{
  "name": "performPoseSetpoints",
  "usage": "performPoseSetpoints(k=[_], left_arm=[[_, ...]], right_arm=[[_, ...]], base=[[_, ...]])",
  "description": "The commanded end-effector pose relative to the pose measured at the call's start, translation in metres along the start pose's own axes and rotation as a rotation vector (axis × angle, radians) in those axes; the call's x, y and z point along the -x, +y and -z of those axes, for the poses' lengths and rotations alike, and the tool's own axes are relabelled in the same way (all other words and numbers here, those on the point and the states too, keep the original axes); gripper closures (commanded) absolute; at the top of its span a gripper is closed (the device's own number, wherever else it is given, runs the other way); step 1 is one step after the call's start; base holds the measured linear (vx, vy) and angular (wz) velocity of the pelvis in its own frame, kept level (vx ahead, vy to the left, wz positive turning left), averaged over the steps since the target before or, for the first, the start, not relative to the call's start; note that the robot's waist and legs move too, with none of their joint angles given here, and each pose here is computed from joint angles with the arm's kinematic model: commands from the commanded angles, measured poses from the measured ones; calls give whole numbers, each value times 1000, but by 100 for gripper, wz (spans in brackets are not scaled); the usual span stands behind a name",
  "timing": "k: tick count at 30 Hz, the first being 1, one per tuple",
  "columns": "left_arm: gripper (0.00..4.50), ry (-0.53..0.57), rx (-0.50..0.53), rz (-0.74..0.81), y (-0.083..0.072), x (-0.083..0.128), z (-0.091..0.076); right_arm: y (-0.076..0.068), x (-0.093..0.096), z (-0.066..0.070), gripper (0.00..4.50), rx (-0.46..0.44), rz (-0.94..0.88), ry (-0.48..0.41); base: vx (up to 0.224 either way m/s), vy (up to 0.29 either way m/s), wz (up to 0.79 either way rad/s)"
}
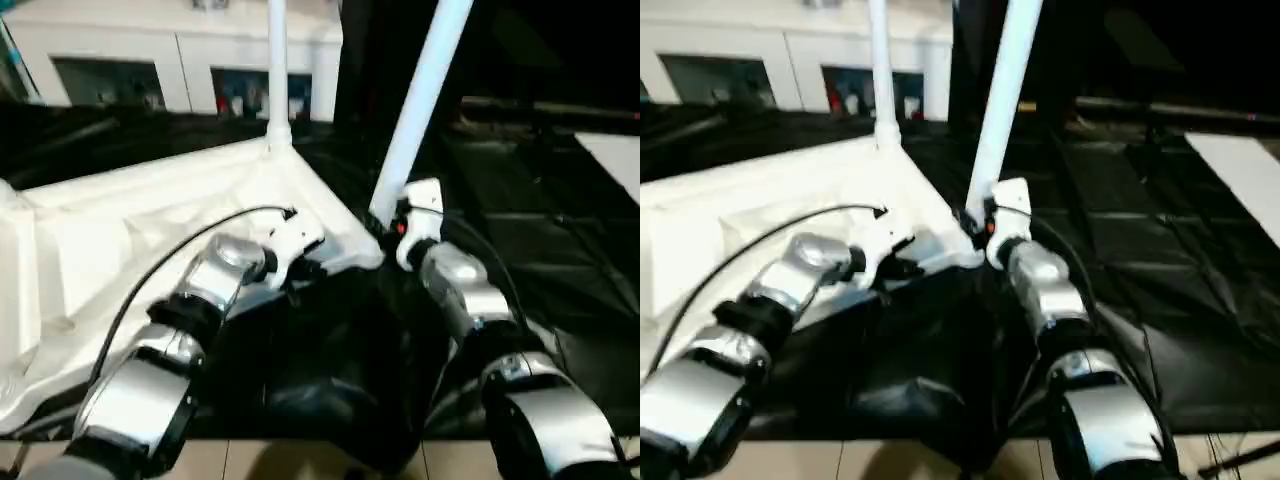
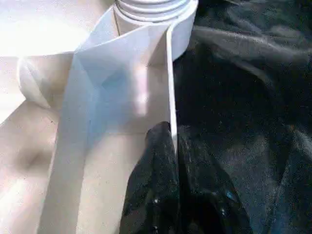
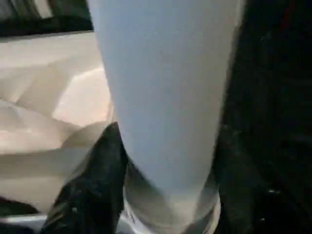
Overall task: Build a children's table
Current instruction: Insert table leg to table base
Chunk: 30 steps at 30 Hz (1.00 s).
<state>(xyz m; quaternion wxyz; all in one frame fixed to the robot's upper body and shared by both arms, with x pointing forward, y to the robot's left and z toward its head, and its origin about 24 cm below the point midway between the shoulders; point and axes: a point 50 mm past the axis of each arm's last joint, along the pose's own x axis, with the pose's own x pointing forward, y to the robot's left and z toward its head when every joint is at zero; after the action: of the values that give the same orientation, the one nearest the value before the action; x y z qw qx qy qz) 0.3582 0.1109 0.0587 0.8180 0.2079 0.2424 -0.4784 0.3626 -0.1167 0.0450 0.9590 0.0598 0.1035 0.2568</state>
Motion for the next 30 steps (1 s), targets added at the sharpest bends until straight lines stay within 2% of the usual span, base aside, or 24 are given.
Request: performPoseSetpoints(k=[1, 4, 6, 9, 10, 12, 16, 17, 23, 29, 30], left_arm=[[450, -54, -83, 2, 1, 3, -14], [450, -56, -119, 22, 2, 7, -15], [450, -54, -120, 21, 3, 8, -14], [450, -74, -183, 90, 0, 12, -15], [450, -73, -209, 129, -1, 16, -14], [450, -123, -299, 236, -8, 22, -14], [450, -146, -328, 279, -9, 28, -12], [450, -180, -315, 315, -11, 31, -12], [450, -200, -316, 358, -13, 34, -12], [450, -212, -330, 391, -14, 37, -10], [450, -213, -330, 392, -14, 38, -10]], right_arm=[[3, 4, 20, 152, -55, -48, 89], [2, 6, 10, 146, -37, -129, 58], [2, 7, 9, 120, -32, -147, 55], [0, 16, 3, 110, 33, -275, 55], [0, 26, 0, 110, 88, -378, 63], [0, 39, -1, 110, 134, -487, 85], [-2, 53, -1, 110, 210, -599, 126], [-2, 58, -2, 110, 234, -641, 137], [-2, 64, -2, 110, 272, -705, 161], [6, 70, 3, 110, 305, -779, 201], [7, 69, 3, 138, 304, -782, 201]], base=[[0, 0, 0], [0, 0, 0], [0, 0, 0], [0, 0, 0], [0, 0, 0], [26, -1, 1], [0, 0, 0], [0, 0, 0], [0, 0, 0], [0, 0, 0], [0, 0, 0]])
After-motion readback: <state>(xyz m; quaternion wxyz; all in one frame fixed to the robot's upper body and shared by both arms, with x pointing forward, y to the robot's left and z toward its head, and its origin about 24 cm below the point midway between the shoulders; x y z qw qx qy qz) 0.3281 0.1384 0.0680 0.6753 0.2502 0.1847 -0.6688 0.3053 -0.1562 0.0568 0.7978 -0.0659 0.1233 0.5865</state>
